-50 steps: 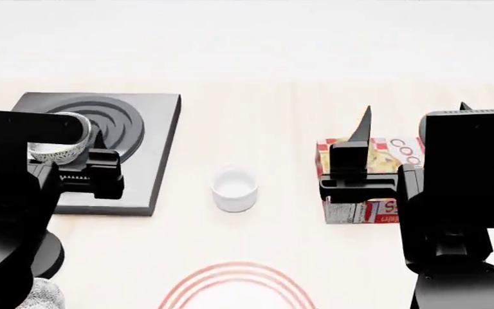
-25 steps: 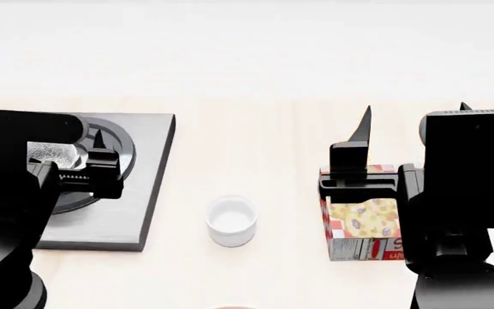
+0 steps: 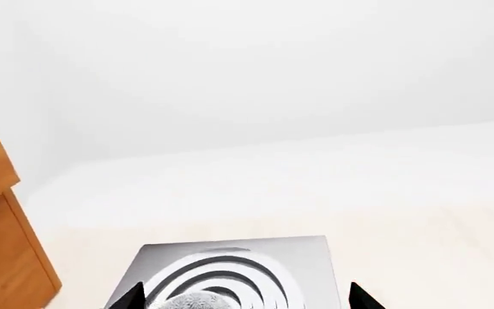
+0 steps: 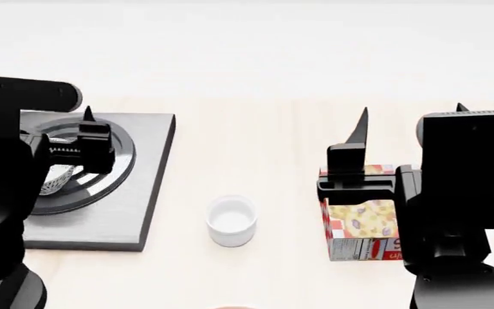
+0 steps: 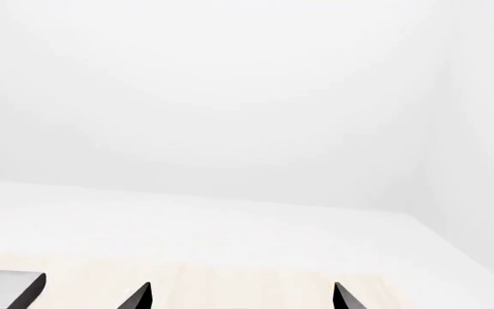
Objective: Pick the akita bowl on the stove and place it on the plate.
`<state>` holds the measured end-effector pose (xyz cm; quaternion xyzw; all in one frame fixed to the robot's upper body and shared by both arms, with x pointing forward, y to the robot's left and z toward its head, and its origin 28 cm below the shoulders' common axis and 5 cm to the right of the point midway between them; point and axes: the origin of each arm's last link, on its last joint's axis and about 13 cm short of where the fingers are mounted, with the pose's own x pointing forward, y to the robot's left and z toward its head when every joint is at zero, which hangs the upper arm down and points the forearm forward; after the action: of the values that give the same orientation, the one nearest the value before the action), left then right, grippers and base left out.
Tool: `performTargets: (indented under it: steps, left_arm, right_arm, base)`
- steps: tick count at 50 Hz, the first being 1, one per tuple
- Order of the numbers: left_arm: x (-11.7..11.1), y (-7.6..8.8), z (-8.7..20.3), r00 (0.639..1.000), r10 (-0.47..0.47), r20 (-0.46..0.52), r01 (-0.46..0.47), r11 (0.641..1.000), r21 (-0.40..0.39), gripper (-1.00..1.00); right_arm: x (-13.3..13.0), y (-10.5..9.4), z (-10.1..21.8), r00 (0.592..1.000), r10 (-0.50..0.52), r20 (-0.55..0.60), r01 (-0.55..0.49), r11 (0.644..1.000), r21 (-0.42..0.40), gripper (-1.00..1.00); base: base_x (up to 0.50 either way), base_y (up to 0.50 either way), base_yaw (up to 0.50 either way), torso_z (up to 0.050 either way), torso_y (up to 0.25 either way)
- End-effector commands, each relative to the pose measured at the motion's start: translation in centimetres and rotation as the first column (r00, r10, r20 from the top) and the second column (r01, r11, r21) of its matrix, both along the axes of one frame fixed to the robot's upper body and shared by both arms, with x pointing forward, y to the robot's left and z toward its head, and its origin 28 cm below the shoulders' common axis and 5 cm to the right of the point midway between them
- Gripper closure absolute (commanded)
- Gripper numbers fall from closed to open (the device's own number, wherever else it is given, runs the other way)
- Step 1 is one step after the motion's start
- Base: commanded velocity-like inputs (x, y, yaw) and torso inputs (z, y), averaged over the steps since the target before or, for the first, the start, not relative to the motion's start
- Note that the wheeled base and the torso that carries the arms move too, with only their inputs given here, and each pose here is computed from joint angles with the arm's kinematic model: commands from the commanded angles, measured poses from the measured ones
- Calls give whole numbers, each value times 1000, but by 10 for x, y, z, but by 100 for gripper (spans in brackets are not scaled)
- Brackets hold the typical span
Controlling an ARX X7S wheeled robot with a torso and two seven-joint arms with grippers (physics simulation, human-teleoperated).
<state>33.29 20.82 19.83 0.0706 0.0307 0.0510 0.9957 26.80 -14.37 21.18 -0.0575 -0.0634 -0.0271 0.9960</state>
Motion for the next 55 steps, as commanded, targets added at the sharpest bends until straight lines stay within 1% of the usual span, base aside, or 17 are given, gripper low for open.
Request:
performTargets:
  steps: [1, 4, 6, 9, 14, 15, 16, 18, 22, 28, 30, 35, 39, 40, 43, 47, 55]
  left_arm:
    - [16, 0, 43, 1000, 12, 15, -13, 1000, 28, -100]
    - [20, 0, 52, 1000, 12, 17, -12, 999, 37, -100]
    - [21, -1, 59, 999, -33, 23, 32, 998, 56, -100]
    - [24, -2, 67, 999, -41, 26, 39, 996, 75, -100]
    - [31, -2, 77, 998, -66, 22, 64, 995, 75, -100]
    - [33, -3, 80, 996, -89, 3, 88, 995, 35, -100]
    - [33, -3, 80, 996, -92, -1, 92, 995, 32, -100]
    - [37, -4, 79, 995, -96, -14, 96, 994, 55, -100]
    - [45, -4, 90, 997, -81, -16, 82, 996, 40, -100]
    - [57, -1, 102, 1000, -9, -22, 9, 1000, 22, -100]
    - [61, -1, 108, 999, 25, -36, -26, 999, -31, -100]
    - [68, -1, 108, 997, 37, -65, -39, 999, -35, -100]
    - [72, -3, 106, 995, 54, -89, -61, 995, -78, -100]
    - [73, -5, 106, 994, 49, -96, -59, 993, -102, -100]
    - [73, -10, 103, 995, 29, -98, -39, 994, -102, -100]
    - [74, -13, 101, 994, 8, -110, -25, 987, -157, -100]
    - [75, -13, 97, 993, 19, -113, -37, 986, -164, -100]
  right_arm:
    - [2, -1, 0, 1000, -1, 7, 1, 1000, 17, -100]
    - [2, -1, 1, 1000, -2, 8, 2, 1000, 19, -100]
    - [2, -2, 0, 1000, -3, 9, 3, 1000, 21, -100]
    - [2, -2, 0, 1000, -6, 10, 5, 1000, 27, -100]
    - [1, -2, 1, 1000, -8, 10, 7, 1000, 29, -100]
    - [2, -2, 0, 1000, -6, 9, 6, 1000, 27, -100]
    - [2, -2, 0, 1000, -2, 9, 2, 1000, 27, -100]
    - [1, -1, 2, 1000, 4, 11, -4, 1000, 24, -100]
    - [3, -2, 0, 1000, -3, 11, 3, 1000, 30, -100]
    - [2, -2, 1, 1000, -6, 11, 5, 999, 34, -100]
    - [2, -2, 0, 1000, -5, 12, 5, 999, 35, -100]
    - [2, -2, 0, 1000, -6, 12, 6, 999, 37, -100]
    - [2, -2, 1, 1000, -6, 12, 5, 999, 39, -100]
    - [2, -2, 1, 1000, -6, 13, 5, 999, 41, -100]
    - [1, -2, 1, 1000, -7, 13, 7, 999, 42, -100]
    - [2, -2, 1, 1000, -7, 13, 7, 999, 45, -100]
    - [1, -2, 2, 1000, -7, 13, 7, 999, 46, -100]
  base:
    - [0, 0, 0, 0, 0]
    - [0, 0, 0, 0, 0]
    - [0, 0, 0, 0, 0]
    - [0, 0, 0, 0, 0]
    - [0, 0, 0, 0, 0]
    - [0, 0, 0, 0, 0]
    - [0, 0, 0, 0, 0]
    - [0, 0, 0, 0, 0]
    - [0, 0, 0, 0, 0]
    - [0, 0, 0, 0, 0]
    - [0, 0, 0, 0, 0]
    - [0, 0, 0, 0, 0]
    - [0, 0, 0, 0, 0]
    - [0, 0, 0, 0, 0]
    - [0, 0, 0, 0, 0]
    - [0, 0, 0, 0, 0]
    - [0, 0, 0, 0, 0]
